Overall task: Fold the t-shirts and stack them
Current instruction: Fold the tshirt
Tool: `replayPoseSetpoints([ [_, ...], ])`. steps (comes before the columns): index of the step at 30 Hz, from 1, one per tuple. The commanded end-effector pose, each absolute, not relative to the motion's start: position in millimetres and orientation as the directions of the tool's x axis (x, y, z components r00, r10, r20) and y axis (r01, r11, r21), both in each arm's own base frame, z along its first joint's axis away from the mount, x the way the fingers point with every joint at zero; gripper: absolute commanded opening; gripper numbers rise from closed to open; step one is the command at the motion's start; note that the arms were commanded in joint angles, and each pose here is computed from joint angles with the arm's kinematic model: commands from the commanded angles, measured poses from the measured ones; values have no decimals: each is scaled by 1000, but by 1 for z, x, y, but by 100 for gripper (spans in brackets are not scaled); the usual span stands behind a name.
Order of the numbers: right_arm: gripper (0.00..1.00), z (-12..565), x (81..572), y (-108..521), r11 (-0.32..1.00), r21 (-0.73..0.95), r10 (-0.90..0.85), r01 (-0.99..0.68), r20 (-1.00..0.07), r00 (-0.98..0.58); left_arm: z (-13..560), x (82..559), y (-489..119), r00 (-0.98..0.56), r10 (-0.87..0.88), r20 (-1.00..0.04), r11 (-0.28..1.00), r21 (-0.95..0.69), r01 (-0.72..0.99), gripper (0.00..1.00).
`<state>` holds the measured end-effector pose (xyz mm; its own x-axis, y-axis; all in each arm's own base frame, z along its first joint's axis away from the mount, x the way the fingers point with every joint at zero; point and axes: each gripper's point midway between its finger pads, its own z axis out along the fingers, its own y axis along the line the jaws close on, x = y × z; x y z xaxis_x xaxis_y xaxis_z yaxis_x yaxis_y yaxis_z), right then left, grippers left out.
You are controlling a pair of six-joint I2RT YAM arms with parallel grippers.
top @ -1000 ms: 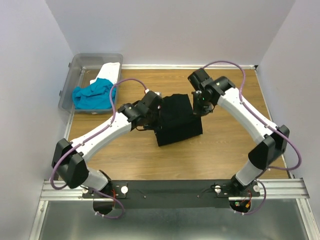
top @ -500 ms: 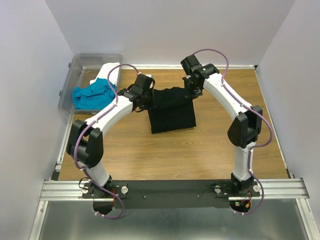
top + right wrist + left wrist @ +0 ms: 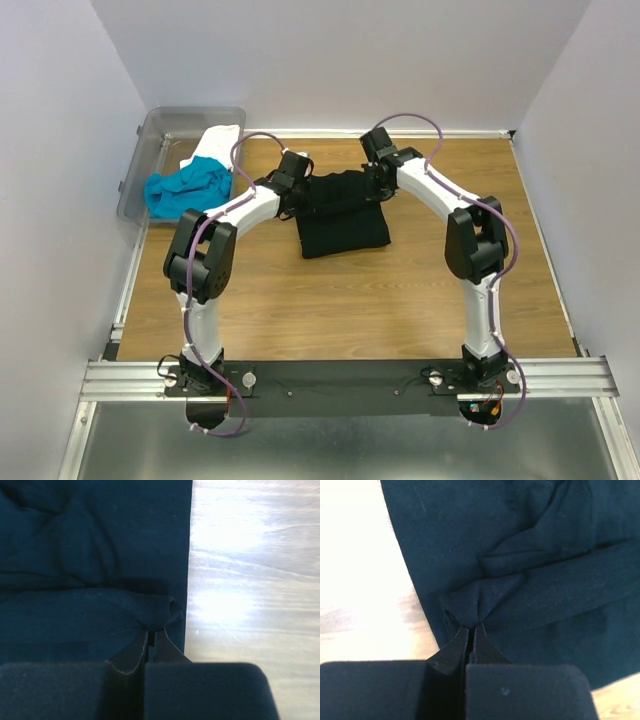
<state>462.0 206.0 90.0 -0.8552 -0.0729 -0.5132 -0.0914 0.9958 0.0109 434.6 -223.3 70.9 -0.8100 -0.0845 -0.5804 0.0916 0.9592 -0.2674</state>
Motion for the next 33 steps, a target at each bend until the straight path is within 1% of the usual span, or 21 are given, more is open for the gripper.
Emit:
replayPoseSetpoints([
  [1,1,61,489,181,998,-59,-65,-39,-570,-819,56,449,-194,-793,-104,-600,979,-201,23,0],
  [3,1,47,490,181,998,-57,-64,-39,-563,-824,38,445,-193,-814,-110,-570,980,-198,6,0],
  [6,0,45,491,185,998,-47,-69,-52,-568,-820,28,436,-192,-824,-136,-550,976,-216,-18,0],
  [9,1,57,493,184,998,-38,-56,-42,-592,-804,42,430,-188,-799,-163,-579,972,-235,-28,0],
  [10,1,66,493,184,999,-33,-50,-38,-606,-794,54,432,-186,-777,-176,-605,970,-240,-33,0],
  [14,0,82,498,188,999,-5,-38,-45,-648,-761,65,430,-182,-747,-196,-635,968,-248,-43,0],
  [22,1,89,495,195,996,53,-20,-78,-690,-724,66,418,-179,-712,-282,-643,944,-317,-88,0],
  [27,1,85,495,201,991,77,-24,-107,-696,-718,53,406,-173,-707,-354,-612,924,-344,-165,0],
  [29,4,82,496,202,991,78,-26,-111,-693,-720,48,406,-172,-707,-364,-606,921,-345,-179,0],
  [33,4,76,499,203,990,72,-37,-119,-690,-723,38,411,-175,-722,-348,-598,927,-333,-171,0],
])
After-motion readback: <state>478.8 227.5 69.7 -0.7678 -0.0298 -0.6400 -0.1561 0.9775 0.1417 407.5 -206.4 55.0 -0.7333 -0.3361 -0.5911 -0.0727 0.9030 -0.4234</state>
